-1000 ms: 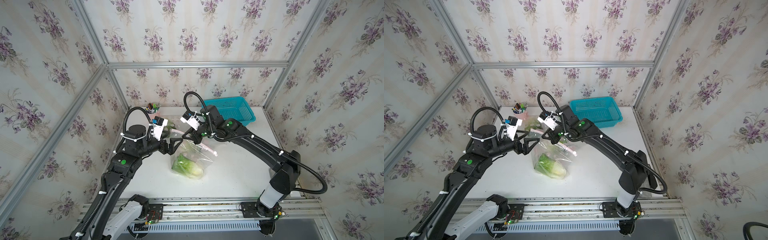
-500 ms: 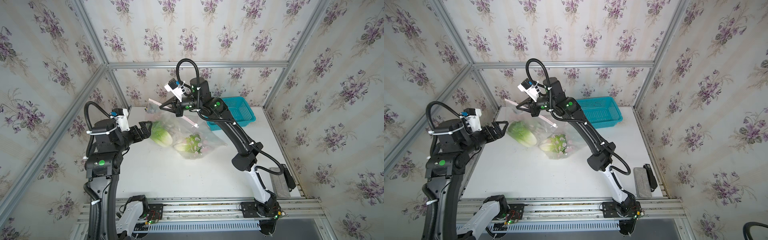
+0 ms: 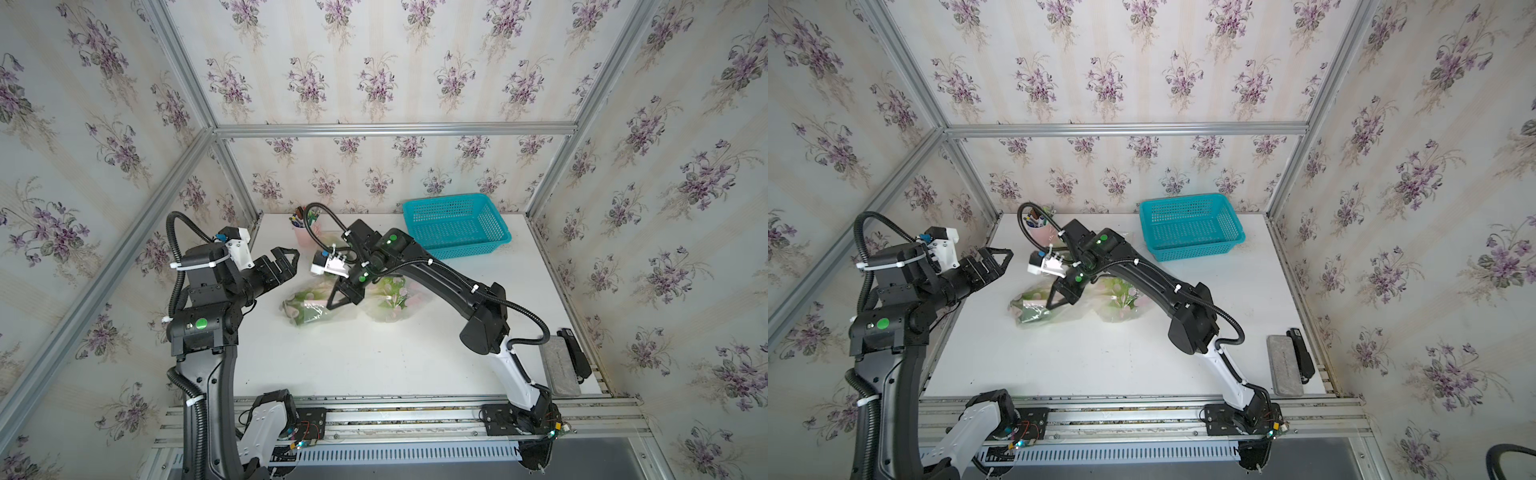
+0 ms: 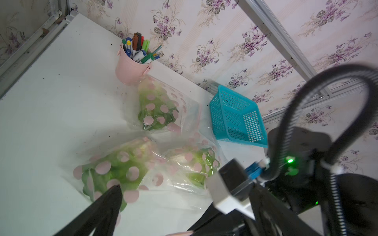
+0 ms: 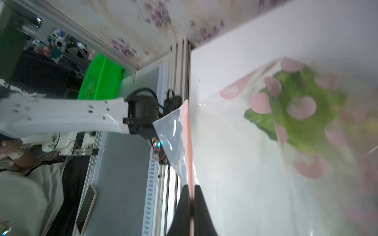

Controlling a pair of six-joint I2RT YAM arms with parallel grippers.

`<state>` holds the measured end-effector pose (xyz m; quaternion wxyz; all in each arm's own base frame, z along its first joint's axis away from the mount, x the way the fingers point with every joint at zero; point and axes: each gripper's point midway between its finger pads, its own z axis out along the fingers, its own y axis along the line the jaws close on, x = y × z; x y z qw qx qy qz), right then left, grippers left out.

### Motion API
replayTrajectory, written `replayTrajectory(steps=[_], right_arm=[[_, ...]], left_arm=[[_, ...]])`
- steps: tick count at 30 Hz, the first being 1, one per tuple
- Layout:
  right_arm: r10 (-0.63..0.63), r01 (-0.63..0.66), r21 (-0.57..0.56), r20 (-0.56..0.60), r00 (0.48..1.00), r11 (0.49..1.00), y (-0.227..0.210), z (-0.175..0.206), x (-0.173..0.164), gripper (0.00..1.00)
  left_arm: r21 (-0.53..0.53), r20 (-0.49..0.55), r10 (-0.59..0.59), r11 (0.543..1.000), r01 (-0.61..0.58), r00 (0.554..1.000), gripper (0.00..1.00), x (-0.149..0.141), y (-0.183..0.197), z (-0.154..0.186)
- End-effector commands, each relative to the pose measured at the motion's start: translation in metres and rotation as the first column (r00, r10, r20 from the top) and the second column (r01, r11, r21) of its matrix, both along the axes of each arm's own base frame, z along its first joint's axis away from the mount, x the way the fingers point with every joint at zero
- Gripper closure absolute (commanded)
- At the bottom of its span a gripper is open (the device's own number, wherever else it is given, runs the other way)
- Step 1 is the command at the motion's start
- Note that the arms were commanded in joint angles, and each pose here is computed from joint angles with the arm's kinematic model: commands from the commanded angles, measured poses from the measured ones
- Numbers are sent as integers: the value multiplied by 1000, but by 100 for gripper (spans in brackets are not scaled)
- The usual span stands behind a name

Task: Open the zip-top bag and take out the chinese cabbages
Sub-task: Adjust the zipper food storage bag at the center of the board.

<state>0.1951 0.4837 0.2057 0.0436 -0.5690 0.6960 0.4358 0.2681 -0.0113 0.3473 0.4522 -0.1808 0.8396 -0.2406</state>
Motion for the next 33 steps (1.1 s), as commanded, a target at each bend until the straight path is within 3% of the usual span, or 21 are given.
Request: replayTrajectory(steps=[1, 3, 6, 9, 13, 19, 22, 27, 31, 33], right_arm=[[-37, 37, -5, 71, 997, 999, -30, -7, -12, 100], [-130, 127, 33, 90, 987, 991, -47, -7, -10, 95], [-238, 237, 23, 122, 964, 971, -68, -17, -5, 66], [-301, 303, 13, 157, 940, 953, -84, -28, -4, 51], [-467, 469, 53, 246, 849, 882, -110, -27, 11, 35], [-766, 754, 143, 191, 614, 641, -183, -5, 33, 36], [-818, 819, 80, 156, 553, 569, -209, -21, 29, 40], [-865, 866, 12, 31, 500, 500, -214, -45, 20, 49], [-897, 902, 16, -106, 430, 431, -214, -53, 16, 62], [-895, 905, 11, -146, 422, 425, -213, -58, 13, 70]], left_arm=[[-53, -17, -11, 999, 11, 1000, 1, -1, -5, -2], [-55, -18, -10, 998, 9, 1000, 1, -2, -5, -3], [-84, -42, -20, 996, 16, 999, 1, 1, -7, -8], [-137, -88, -67, 989, 54, 994, 1, 8, -15, -23], [-186, -167, -109, 980, 77, 980, 1, 8, -22, -57], [-156, -268, -221, 970, 184, 938, 2, -1, -52, -102], [-81, -334, -316, 948, 307, 888, 3, -2, -86, -121], [-34, -418, -381, 914, 405, 825, 13, 1, -120, -148], [-15, -453, -409, 892, 451, 792, 22, -5, -137, -164], [-16, -464, -411, 890, 457, 785, 26, -8, -141, -170]])
